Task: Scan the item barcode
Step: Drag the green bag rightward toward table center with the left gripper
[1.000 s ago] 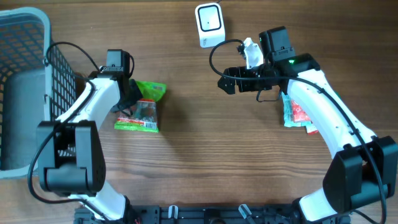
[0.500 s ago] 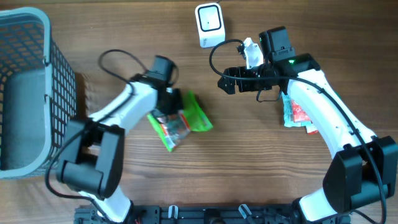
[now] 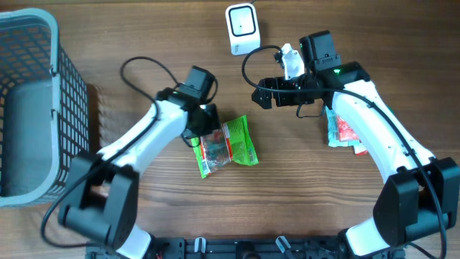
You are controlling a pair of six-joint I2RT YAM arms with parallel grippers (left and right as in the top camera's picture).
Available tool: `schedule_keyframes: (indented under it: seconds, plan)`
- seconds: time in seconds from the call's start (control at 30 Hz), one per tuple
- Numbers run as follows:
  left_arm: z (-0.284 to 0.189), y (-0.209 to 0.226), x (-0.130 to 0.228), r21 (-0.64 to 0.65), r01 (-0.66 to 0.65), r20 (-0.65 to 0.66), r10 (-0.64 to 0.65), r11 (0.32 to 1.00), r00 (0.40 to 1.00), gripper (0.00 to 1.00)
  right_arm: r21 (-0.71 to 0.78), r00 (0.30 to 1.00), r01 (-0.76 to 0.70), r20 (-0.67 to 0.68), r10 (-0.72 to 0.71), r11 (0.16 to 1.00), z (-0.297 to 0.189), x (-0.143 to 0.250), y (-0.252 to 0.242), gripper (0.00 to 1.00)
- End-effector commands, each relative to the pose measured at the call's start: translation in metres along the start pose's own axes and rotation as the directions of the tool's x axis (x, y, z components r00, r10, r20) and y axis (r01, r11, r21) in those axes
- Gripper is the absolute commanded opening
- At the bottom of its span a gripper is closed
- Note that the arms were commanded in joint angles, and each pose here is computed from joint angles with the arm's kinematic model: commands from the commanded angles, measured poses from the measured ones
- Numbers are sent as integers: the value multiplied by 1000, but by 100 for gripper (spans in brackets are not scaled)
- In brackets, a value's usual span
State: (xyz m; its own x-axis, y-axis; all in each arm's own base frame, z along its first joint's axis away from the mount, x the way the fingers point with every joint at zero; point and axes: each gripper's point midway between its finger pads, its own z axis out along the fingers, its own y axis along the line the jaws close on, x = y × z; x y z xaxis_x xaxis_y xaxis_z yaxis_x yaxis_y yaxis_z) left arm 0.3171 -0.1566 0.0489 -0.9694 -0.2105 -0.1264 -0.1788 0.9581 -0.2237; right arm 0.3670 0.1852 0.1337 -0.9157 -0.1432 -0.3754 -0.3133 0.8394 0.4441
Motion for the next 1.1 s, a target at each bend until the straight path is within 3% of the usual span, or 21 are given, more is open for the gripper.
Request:
schedule_keyframes:
  seconds: [0.0,0.23,0.6,1.07]
  plan:
    - [-26,19,-11,-44,80,54,-78,996,995,4,12,1000,-3,-3,3,1000,1,2,-3,100]
    - [-2,50,23,-143,105,-61,-115,984,992,4,11,1000,-2,-4,2,1000,1,3,-3,100]
    - [18,68,52,-184,122,-112,-144,975,983,4,11,1000,-3,-3,3,1000,1,2,-3,100]
    - [36,49,74,-77,93,-170,-105,993,980,4,11,1000,-3,-3,3,1000,1,2,-3,100]
